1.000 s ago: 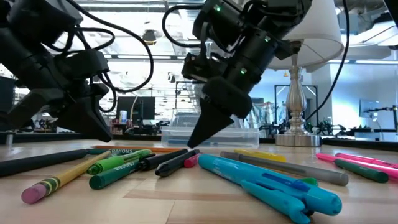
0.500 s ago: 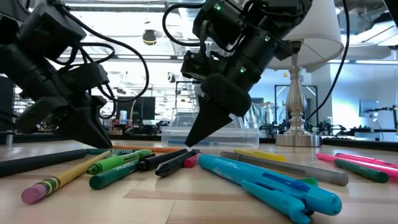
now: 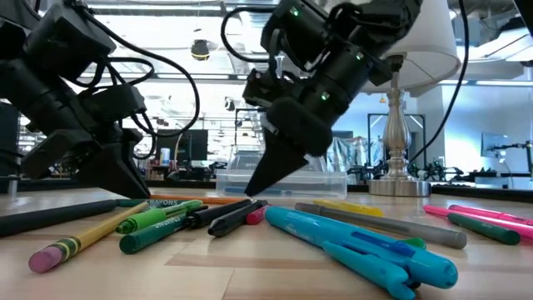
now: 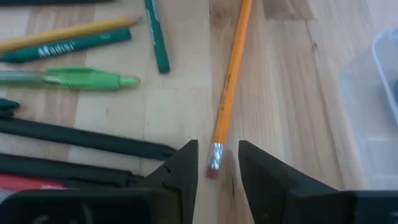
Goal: Pick & place school supplies into a supply box
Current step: Put the orange pencil into the supply box
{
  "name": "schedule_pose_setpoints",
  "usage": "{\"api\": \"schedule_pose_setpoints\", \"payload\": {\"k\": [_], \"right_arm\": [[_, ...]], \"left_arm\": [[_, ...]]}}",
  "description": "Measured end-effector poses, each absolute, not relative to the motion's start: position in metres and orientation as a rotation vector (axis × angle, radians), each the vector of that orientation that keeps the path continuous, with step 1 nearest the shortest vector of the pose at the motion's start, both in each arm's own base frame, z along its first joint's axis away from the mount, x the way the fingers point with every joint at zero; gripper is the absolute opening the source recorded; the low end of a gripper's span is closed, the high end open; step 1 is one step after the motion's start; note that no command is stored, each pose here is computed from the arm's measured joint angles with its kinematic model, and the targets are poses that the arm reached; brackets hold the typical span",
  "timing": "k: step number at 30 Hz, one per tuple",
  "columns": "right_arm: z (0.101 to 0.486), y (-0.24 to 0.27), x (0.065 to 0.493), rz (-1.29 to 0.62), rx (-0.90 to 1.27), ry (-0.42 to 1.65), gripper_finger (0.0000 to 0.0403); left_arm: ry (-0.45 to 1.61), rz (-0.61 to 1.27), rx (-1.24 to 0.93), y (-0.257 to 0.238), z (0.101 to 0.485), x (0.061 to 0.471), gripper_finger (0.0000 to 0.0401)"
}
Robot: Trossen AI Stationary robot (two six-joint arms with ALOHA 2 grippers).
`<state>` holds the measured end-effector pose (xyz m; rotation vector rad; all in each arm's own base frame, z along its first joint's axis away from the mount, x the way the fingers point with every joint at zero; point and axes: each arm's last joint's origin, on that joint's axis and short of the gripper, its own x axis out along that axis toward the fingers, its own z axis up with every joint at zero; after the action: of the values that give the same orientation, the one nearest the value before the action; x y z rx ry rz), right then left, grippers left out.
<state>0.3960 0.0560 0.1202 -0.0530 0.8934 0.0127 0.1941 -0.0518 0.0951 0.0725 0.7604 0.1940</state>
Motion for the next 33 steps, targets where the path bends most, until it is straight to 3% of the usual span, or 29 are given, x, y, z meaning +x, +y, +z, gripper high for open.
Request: {"api": "schedule_pose_setpoints", "payload": {"k": [17, 33], "right_arm": [[0.114, 0.054, 0.392, 0.0, -0.036, 0.87, 0.0076], [0.101, 0.051, 0.398, -0.013, -0.001, 0.865, 0.0074]], "left_arm": [[0.748, 0.189, 0.066, -0.052, 0.096, 0.195, 0.005], [0.745, 0.189, 0.064, -0.052, 0.096, 0.195, 0.005]]}}
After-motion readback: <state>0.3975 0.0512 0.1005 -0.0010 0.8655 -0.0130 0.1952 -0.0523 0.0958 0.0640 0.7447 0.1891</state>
